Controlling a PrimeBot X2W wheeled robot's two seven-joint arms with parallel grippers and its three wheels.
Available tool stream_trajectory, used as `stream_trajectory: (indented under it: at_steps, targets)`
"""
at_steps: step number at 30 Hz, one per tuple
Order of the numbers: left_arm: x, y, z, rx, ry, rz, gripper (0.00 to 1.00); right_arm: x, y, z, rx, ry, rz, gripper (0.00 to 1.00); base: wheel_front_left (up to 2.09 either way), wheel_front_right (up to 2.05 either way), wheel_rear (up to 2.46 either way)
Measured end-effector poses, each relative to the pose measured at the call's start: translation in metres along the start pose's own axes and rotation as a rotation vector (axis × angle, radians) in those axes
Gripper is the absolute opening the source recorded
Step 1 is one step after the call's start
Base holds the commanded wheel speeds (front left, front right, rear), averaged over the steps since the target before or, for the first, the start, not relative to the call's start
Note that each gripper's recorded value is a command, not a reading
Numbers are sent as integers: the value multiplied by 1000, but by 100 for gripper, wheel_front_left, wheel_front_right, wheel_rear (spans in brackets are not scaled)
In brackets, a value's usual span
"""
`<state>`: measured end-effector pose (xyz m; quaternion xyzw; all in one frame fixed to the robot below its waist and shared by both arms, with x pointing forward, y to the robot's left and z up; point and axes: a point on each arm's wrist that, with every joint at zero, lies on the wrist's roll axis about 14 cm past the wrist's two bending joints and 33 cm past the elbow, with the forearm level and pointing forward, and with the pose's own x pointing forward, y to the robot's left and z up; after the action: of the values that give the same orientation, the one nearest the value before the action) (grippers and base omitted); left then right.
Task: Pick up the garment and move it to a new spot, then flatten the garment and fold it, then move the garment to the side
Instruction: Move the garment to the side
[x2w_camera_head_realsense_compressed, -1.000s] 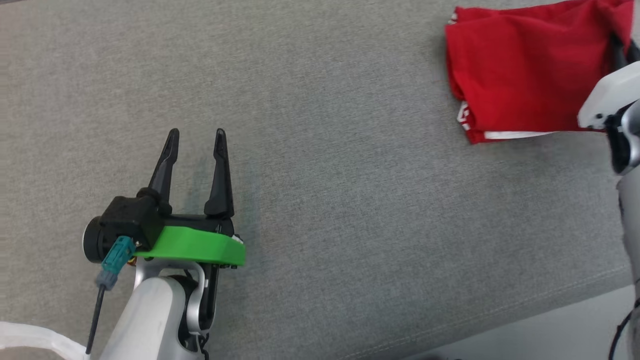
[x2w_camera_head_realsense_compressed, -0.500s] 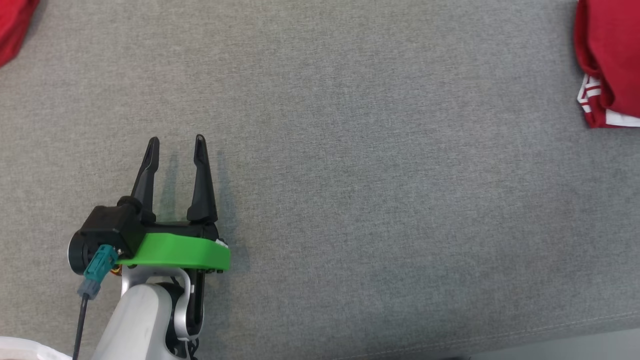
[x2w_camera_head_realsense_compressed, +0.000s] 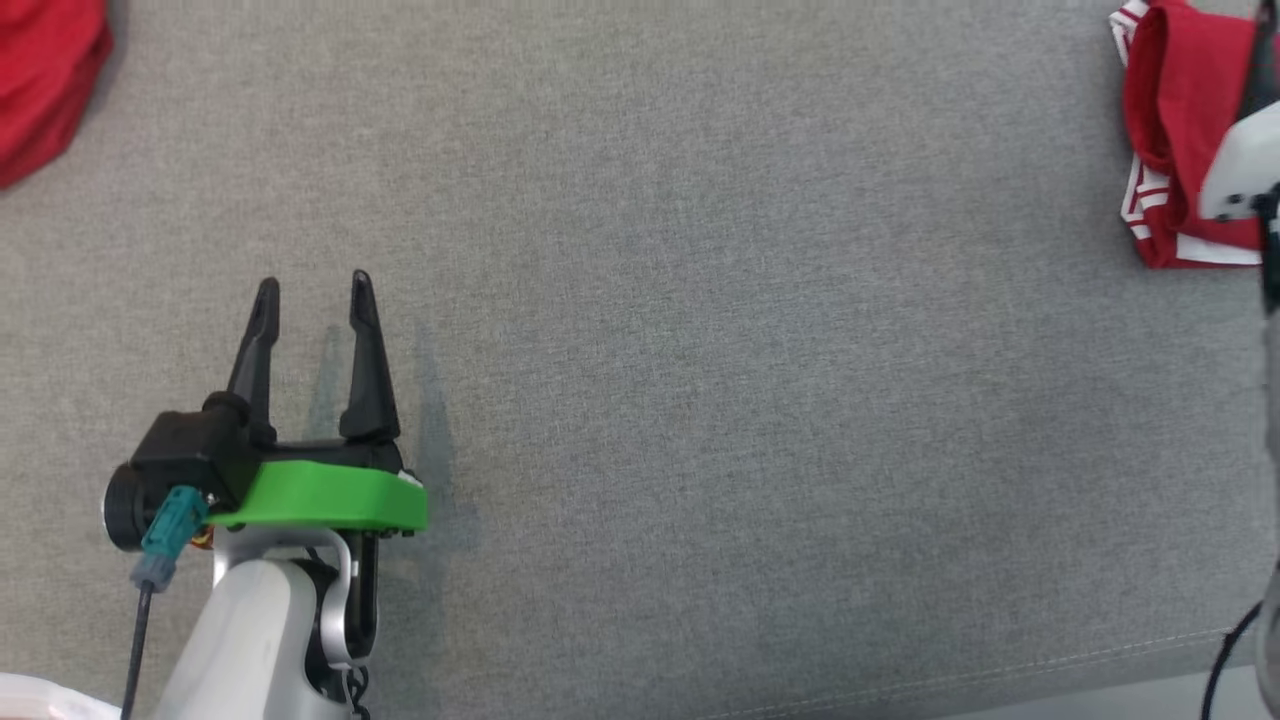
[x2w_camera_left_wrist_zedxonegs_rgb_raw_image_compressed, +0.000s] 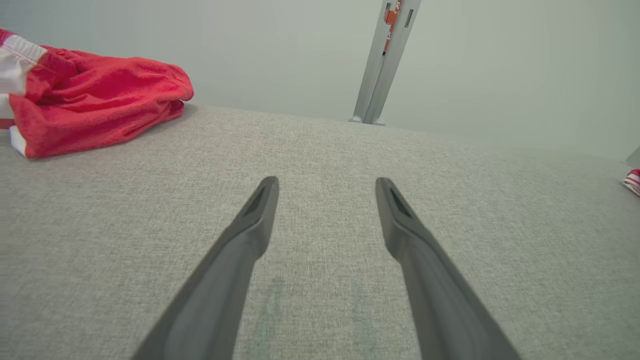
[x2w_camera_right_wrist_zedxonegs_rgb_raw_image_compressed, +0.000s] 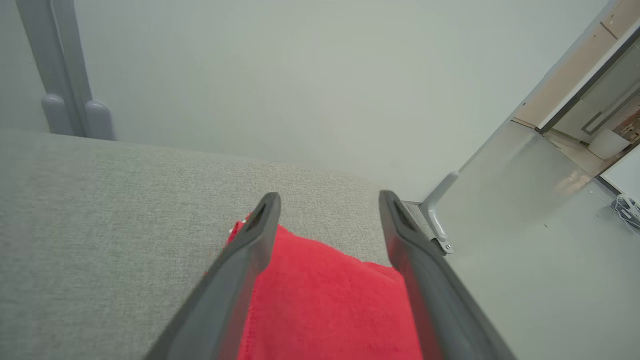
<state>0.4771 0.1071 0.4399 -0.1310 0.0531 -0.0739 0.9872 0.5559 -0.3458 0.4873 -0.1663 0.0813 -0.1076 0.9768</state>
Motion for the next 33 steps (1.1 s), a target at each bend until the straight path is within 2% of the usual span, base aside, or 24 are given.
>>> stream_trajectory:
  at_steps: [5,8,15,23,30,33]
  targets:
    - [1,0,22,18,-70,7,100,-16,33,16,60,-51,70,100,0,0,0]
    - [-5,4,25,25,-71,26,100,-36,59,16,112,-60,126,100,0,0,0]
    - [-35,9,27,38,-61,72,100,-85,92,35,229,-149,200,100,0,0,0]
    - [-75,12,28,37,-63,103,100,-140,100,45,316,-226,215,100,0,0,0]
    - [-103,18,30,41,-75,134,100,-179,110,46,340,-253,250,100,0,0,0]
    - [-113,18,29,41,-79,141,100,-192,117,44,409,-239,277,100,0,0,0]
